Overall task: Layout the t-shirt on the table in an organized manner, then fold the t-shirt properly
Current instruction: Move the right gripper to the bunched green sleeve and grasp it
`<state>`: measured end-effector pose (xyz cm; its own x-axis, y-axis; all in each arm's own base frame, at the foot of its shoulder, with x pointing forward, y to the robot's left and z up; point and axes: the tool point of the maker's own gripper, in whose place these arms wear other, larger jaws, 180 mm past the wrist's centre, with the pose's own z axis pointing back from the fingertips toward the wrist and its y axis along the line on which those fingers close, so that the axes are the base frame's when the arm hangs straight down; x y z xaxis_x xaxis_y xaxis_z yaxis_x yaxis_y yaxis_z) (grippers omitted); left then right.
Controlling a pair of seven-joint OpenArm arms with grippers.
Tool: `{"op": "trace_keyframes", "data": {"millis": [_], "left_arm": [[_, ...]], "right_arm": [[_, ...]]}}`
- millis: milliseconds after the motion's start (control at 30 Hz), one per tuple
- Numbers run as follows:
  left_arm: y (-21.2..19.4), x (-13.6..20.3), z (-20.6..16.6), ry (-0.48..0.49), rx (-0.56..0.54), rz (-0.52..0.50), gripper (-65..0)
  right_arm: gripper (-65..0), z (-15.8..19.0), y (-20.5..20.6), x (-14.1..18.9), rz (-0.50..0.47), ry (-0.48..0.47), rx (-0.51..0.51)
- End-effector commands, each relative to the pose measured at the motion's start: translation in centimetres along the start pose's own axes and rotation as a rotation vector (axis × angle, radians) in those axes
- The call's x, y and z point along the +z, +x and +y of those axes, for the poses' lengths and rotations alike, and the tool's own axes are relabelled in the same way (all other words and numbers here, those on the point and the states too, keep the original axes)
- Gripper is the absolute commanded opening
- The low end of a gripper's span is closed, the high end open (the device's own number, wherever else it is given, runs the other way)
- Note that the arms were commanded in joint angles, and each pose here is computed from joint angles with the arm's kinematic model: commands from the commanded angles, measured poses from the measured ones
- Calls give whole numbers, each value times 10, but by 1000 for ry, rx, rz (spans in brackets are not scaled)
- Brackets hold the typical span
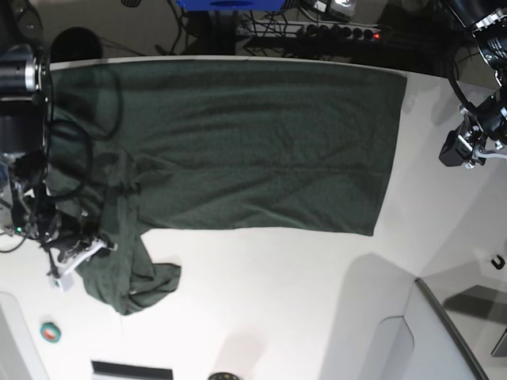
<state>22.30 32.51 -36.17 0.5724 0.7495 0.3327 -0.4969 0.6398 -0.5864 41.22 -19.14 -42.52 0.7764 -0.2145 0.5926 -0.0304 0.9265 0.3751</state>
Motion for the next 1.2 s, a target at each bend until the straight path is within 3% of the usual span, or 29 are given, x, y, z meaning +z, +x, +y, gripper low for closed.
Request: {"op": "trace_keyframes", "data": {"millis": [0, 100, 233, 300, 500, 1167], "left_arm": [[11, 5, -6, -15, -23, -25, -461], [11, 5, -6, -15, -23, -25, -461], [10, 6, -4, -10, -22, -23, -461], [10, 6, -4, -10, -22, -23, -461], [10, 7, -3, -9, -19, -24, -461], [6, 8, 1, 2, -18, -15, -461]], "right_arm": [[-644, 2, 30, 7, -74, 0, 3], [-635, -16, 26, 6, -69, -83, -76], [-420, -29, 19, 1, -38, -126, -133], [-371, -32, 19, 0, -44, -132, -141], [-473, -47, 4, -7, -33, -163, -181], [-480, -40, -14, -22, 0, -158, -228]]}}
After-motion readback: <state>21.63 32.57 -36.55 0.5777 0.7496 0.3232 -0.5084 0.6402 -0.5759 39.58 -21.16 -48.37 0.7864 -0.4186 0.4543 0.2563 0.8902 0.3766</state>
